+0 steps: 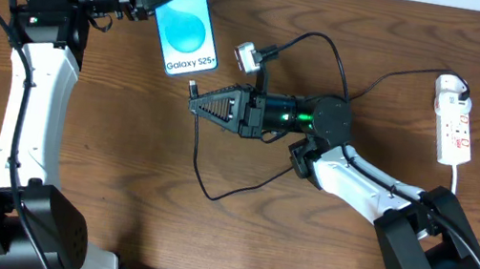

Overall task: Plug charger to phone and switch on socket
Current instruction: 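Align the plug under the phone's charging port with the right gripper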

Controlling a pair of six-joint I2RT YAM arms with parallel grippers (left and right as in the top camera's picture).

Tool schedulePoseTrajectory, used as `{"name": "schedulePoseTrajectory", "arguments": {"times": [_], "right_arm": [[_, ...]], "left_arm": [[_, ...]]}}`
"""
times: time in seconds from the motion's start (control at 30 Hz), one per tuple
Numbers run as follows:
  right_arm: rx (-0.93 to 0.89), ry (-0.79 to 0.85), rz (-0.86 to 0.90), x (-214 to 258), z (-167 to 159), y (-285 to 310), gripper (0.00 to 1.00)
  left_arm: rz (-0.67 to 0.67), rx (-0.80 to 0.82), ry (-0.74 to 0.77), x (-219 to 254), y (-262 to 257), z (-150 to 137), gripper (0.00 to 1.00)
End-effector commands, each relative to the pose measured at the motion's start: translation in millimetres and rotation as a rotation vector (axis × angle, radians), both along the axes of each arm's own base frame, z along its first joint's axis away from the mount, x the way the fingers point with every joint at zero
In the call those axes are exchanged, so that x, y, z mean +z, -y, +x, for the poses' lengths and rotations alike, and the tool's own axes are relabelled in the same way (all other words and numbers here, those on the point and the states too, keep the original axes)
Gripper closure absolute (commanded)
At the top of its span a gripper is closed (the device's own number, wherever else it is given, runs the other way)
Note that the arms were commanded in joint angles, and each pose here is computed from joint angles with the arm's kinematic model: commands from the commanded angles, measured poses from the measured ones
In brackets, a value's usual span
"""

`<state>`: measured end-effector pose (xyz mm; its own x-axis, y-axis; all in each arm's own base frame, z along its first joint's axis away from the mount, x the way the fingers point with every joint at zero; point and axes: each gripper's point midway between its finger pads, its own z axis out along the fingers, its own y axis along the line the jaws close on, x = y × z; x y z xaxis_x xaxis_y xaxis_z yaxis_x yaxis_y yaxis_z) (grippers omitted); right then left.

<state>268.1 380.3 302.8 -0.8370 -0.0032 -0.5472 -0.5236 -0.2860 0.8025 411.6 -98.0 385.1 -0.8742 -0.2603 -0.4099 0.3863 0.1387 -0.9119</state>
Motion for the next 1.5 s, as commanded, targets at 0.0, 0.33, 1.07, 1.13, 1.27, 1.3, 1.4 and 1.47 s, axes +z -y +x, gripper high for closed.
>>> {"name": "schedulePoseTrajectory", "arguments": {"times": [0.0,0.33,1.07,1.13,1.27,1.3,1.4,1.47], "right_arm": [[0.002,0.038,0.000,-2.1,-2.6,-2.4,0.99],[0.010,0.053,-0.025,-9.6,-3.4,-4.5,0.99],[0.009,0.139,-0.014,-9.3,-3.6,0.9,0.99],[0.005,0.137,-0.016,-9.5,-2.1,1.6,0.99],[-0.010,0.133,-0.018,-9.9,3.4,4.9,0.99],[-0.012,0.133,-0.018,-9.9,4.1,5.3,0.99],[-0.016,0.133,-0.017,-9.7,5.1,5.8,0.99],[-0.019,0.139,-0.016,-9.6,5.4,5.9,0.99]], "left_arm": [[0.012,0.002,0.053,10.4,0.0,-4.9,0.93],[0.014,0.001,0.057,9.7,0.0,-5.0,0.93],[0.014,-0.002,0.041,-5.1,0.1,-5.1,0.93],[0.014,-0.003,0.041,-5.1,0.1,-5.2,0.93],[0.014,-0.002,0.041,-5.1,0.1,-5.1,0.93],[0.014,-0.003,0.041,-5.1,0.1,-5.2,0.93],[0.014,-0.003,0.041,-5.1,0.1,-5.2,0.92],[0.014,-0.002,0.042,-5.1,0.1,-5.1,0.93]]}}
